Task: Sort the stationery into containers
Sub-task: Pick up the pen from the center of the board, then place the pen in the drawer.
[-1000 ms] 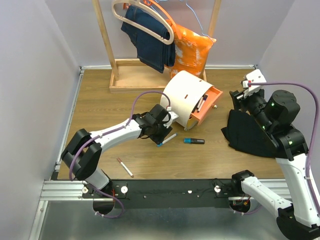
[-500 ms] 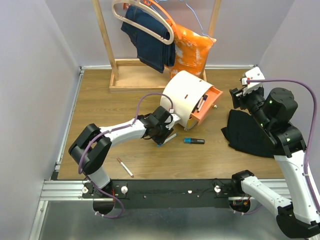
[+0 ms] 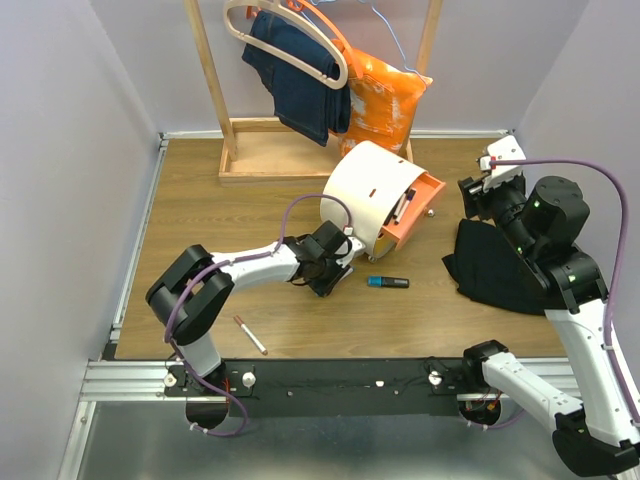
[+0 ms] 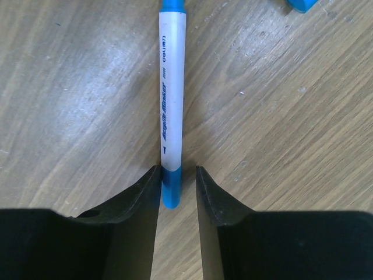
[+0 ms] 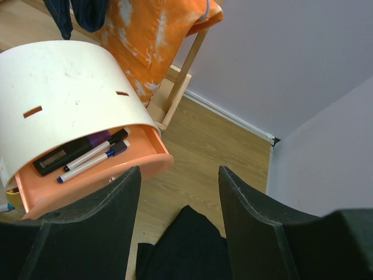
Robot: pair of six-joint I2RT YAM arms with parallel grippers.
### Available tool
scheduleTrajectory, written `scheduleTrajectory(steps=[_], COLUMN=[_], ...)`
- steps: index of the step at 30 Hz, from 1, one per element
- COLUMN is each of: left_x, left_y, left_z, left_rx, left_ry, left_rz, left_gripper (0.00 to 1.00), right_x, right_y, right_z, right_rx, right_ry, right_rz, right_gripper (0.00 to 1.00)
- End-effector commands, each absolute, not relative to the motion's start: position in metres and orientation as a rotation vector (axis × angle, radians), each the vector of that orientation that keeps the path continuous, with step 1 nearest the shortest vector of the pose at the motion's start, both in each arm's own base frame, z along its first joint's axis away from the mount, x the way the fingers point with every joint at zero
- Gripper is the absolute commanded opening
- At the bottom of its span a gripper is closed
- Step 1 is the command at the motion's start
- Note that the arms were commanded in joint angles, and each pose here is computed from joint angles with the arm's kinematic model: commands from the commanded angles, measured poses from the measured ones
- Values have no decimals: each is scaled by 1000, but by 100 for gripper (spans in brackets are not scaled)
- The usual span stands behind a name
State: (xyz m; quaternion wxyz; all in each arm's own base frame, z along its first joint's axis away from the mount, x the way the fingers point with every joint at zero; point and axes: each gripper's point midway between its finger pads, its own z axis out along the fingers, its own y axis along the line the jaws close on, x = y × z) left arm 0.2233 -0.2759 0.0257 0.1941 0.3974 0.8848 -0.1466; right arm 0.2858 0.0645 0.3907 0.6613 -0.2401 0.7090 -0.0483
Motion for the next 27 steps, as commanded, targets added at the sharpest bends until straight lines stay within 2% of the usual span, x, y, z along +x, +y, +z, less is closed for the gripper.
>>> scheduleTrajectory(steps=[1, 4, 10, 14, 15, 19, 21, 27], left_x=[214, 211, 207, 193, 191, 173, 156, 148], left_y=[-275, -273, -272, -271, -272, -270, -258, -271], left_z=[11, 5, 0, 16, 26, 89, 102, 179], left_rx=[1080, 1069, 1066, 1100, 1129, 1226, 1298, 1386], left_ry=[2537, 2562, 2581, 2591, 2573, 2456, 2477, 2215], left_rz=[-387, -359, -316, -372, -394, -528, -550, -726], left_gripper=[37, 36, 27, 4, 3, 0, 0, 0], right_x=[285, 283, 277, 274, 274, 272, 274, 280], right_y=[59, 58, 56, 55, 54, 51, 52, 54], right_z=[396, 393, 387, 391, 392, 396, 395, 398], right_rx=[-516, -519, -520, -522, -519, -517, -513, -503], right_ry=[1577, 1581, 1584, 1574, 1574, 1563, 1558, 1536], right_rz=[-133, -140, -135, -142, -147, -160, -156, -157], right_gripper=[64, 64, 64, 64, 64, 64, 64, 64])
